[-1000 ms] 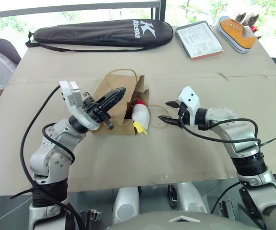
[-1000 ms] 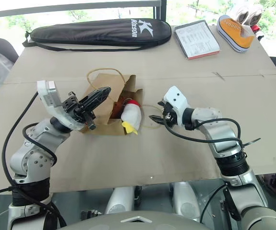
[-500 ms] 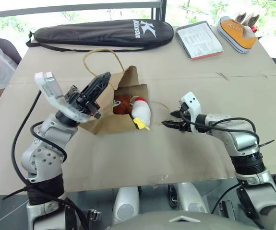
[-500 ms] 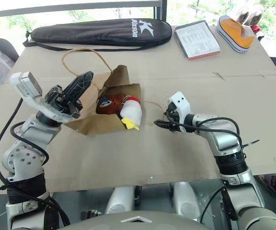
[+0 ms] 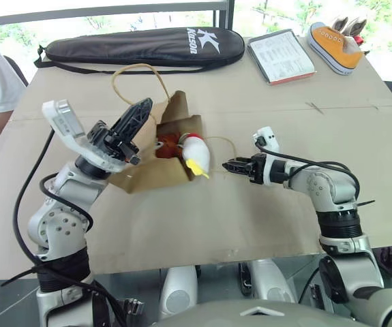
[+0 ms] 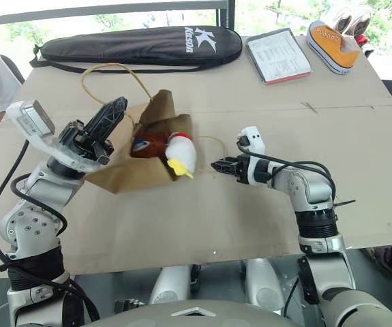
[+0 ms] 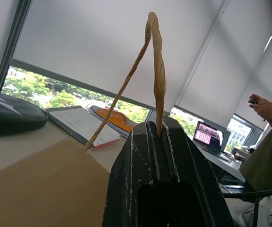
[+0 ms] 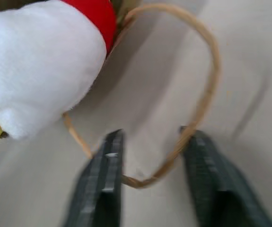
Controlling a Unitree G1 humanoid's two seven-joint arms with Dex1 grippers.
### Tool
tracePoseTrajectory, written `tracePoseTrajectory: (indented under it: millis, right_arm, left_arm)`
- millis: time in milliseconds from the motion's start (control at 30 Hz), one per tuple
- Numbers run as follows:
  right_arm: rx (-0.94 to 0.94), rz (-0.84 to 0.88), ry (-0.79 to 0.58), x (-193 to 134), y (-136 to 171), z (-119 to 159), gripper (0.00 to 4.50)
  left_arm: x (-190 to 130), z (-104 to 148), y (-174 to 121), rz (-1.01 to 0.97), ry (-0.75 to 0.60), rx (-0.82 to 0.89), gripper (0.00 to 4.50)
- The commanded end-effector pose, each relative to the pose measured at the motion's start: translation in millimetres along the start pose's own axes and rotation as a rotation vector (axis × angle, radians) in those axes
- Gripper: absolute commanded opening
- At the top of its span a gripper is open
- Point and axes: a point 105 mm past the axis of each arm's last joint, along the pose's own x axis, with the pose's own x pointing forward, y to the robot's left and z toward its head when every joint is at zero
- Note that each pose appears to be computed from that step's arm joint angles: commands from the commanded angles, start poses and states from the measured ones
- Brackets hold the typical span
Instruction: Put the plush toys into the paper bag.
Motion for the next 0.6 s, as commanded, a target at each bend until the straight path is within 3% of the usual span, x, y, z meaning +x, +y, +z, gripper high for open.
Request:
tracePoseTrajectory:
  millis: [33,233,400,600]
  right_arm:
    - [-0.011,0.086,-0.124,-7.8,16.1,27.2,0.03]
    - [-0.034,0.233,-0.359,-38.2,44.6,75.8,0.03]
    - [-0.144,0.435,-0.561,-71.7,105.2,129.1,0.03]
    - [-0.216,0.410,-0.526,-76.5,123.1,134.4,0.03]
  left_arm:
    - [3.2,11.5,-12.4,-0.037,-0.041,0.037,0.00]
    - [5.6,11.1,-14.5,-0.032,-0.055,0.021,0.00]
    - [12.4,11.9,-7.1,-0.032,-0.048,0.028,0.00]
    - [22.7,-1.2,9.6,0.005,0.050,0.121,0.00]
